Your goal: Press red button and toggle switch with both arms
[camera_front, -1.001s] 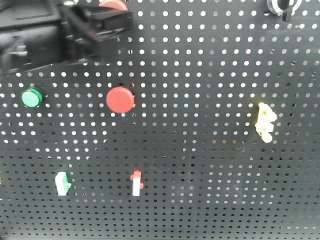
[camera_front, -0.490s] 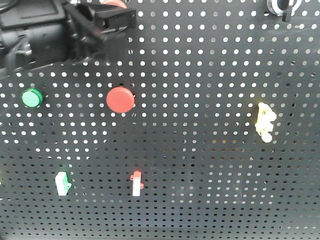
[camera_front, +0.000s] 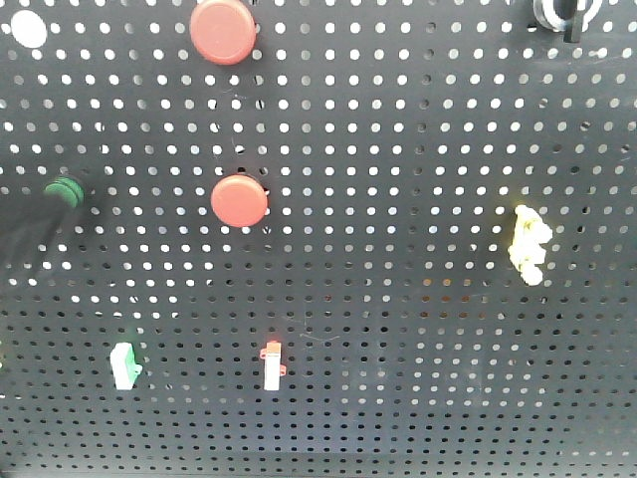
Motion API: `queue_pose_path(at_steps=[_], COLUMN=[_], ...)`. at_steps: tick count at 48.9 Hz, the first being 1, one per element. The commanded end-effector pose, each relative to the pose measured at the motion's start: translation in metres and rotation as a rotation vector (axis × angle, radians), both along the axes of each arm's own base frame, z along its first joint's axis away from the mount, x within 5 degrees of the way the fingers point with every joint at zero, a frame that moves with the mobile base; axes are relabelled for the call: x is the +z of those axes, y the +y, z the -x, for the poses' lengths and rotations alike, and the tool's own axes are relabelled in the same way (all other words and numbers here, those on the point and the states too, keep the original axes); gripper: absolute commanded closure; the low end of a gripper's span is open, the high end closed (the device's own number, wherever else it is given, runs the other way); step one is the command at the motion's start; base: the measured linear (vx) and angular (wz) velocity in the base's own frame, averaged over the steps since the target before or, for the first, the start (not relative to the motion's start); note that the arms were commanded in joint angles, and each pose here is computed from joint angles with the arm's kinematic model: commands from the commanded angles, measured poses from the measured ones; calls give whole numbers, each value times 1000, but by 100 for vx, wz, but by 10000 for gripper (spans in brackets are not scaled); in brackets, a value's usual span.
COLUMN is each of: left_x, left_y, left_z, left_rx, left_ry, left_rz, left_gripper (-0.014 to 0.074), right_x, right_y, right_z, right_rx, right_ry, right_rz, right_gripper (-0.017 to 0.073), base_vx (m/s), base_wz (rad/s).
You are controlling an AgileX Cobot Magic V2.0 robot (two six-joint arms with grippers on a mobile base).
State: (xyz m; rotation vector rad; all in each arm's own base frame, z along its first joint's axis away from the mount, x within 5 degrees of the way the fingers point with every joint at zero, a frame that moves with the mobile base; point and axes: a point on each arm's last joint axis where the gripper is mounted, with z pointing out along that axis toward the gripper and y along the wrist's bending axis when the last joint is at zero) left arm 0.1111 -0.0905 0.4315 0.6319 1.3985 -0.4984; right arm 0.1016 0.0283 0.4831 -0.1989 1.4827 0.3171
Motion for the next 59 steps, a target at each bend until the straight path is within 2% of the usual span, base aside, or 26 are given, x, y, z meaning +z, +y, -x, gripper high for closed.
queue_pose_path(at_steps=[1,3,5,8,20,25,33,40,46,53,59], left_x=[2,-4,-7,-10,-10,-10,-10,-10,-10,-9,-9], left_y=[15,17,20,22,22,22,22,22,23,23,23], left_z=[10,13,16,19,20,20,20,20,20,20,20], left_rx=[67,72,75,74,67,67,67,68,70,73,73], left_ry=[-56,-52,-52,-51,-47,-48,-47,-48,-50,-54,-54], left_rz=[129,137,151,152,149,150,150,152,153,157,157], left_gripper=[591,591,591,591,591,591,591,591,591,591,591], right_x=[25,30,37,43,51,49,48,48,49,48,45], right_y=[10,13,17,19,24,24,23,23,28,50,63], right_z=[-16,-26,-35,-49,-94,-103,-107,-111,-111,-109,-111], right_rx=[145,205,274,325,461,481,481,499,560,617,555], right_ry=[-70,-60,-53,-36,48,77,83,90,97,97,92], right_rz=[-65,-90,-142,-189,-292,-335,-350,-391,-434,-410,-358], right_gripper=[562,562,562,562,562,562,562,562,562,562,562], base_vx=[0,0,0,0,0,0,0,0,0,0,0], base_wz=[0,0,0,0,0,0,0,0,0,0,0])
